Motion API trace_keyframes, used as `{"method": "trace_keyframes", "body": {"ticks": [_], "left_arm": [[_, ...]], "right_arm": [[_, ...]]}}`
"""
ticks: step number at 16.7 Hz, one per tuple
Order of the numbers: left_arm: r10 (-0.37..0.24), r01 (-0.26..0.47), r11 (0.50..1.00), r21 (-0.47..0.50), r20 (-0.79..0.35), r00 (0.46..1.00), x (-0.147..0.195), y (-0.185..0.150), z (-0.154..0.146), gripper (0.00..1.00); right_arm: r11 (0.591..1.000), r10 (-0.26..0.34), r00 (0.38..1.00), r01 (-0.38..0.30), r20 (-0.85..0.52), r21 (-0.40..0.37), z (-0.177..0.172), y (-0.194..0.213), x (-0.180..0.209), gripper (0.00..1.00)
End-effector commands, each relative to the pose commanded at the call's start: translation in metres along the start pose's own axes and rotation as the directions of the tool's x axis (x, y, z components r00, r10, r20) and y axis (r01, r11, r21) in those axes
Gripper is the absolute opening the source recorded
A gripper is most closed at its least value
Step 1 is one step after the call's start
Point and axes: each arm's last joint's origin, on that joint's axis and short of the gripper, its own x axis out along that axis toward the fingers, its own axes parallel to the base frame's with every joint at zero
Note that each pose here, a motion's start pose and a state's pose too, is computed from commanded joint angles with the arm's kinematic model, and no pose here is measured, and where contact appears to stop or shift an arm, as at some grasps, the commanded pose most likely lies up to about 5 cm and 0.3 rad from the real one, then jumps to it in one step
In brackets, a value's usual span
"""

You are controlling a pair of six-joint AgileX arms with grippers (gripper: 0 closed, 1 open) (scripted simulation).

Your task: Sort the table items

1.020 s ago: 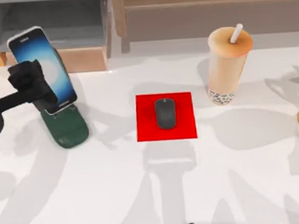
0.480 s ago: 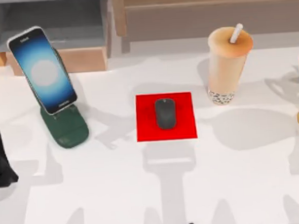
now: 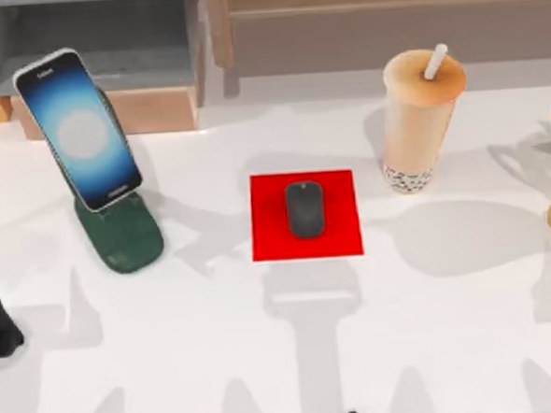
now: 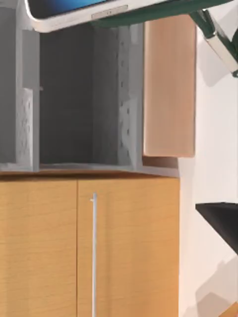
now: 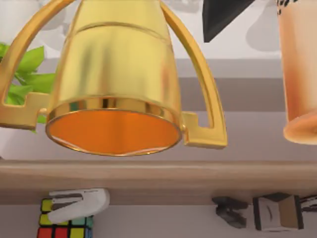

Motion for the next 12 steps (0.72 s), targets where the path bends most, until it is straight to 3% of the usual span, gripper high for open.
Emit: {"method": "trace_keyframes", "body": {"ticks": [4, 12], "left_arm": [[0.000, 0.000, 1.000, 0.000, 0.000, 1.000, 0.000, 0.000, 0.000, 1.00], [0.000, 0.000, 1.000, 0.000, 0.000, 1.000, 0.000, 0.000, 0.000, 1.00]], "right_arm": [[1.000, 0.026, 1.000, -0.026, -0.004, -0.002, 0.003, 0.004, 0.003, 1.00], [0.984, 0.174, 0.983, -0.175, -0.054, -0.024, 0.025, 0.044, 0.040, 1.00]]}}
